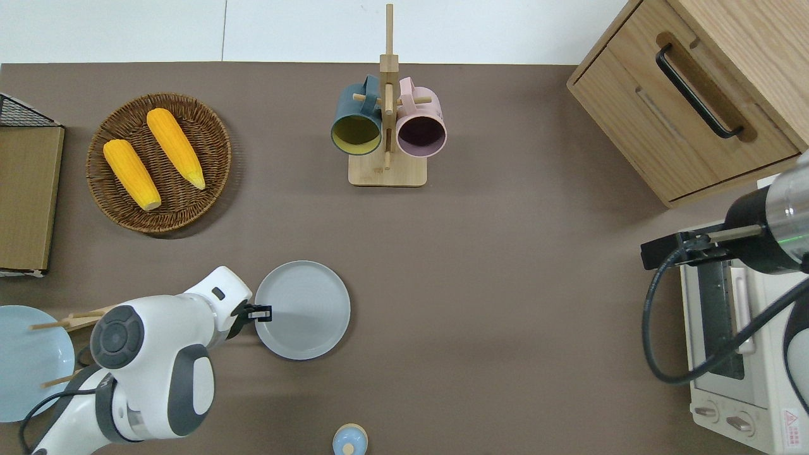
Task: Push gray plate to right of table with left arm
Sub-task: 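Push the gray plate with the left gripper across the table toward the toaster oven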
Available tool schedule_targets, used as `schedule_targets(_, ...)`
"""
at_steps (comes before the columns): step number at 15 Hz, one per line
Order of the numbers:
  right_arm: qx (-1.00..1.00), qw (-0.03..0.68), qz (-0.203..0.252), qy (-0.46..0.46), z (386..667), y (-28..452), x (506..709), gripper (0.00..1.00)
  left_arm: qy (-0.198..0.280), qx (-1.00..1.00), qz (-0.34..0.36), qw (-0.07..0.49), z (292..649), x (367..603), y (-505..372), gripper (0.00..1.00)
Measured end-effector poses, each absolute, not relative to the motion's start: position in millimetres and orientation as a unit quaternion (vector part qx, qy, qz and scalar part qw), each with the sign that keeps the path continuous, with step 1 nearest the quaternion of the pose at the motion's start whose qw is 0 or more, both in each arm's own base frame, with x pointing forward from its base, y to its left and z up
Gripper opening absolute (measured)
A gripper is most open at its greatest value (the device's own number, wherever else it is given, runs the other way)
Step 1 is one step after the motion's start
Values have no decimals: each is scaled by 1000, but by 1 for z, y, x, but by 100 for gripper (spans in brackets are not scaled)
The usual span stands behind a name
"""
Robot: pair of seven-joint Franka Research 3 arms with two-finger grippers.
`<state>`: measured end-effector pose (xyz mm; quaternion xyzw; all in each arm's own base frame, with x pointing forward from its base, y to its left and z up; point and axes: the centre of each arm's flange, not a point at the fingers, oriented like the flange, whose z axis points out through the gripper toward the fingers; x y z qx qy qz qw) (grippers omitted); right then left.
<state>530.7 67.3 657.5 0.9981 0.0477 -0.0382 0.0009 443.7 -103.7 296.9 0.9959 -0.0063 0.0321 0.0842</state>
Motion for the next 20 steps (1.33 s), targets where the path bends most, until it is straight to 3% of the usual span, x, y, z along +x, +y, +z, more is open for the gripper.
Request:
schedule_targets(10,998,1,-38,48,657,67,531,99,17,992,9,124,296,431,-260,4)
schedule_targets(20,998,1,-38,48,657,67,531,99,42,993,16,110,298,419,-373,4)
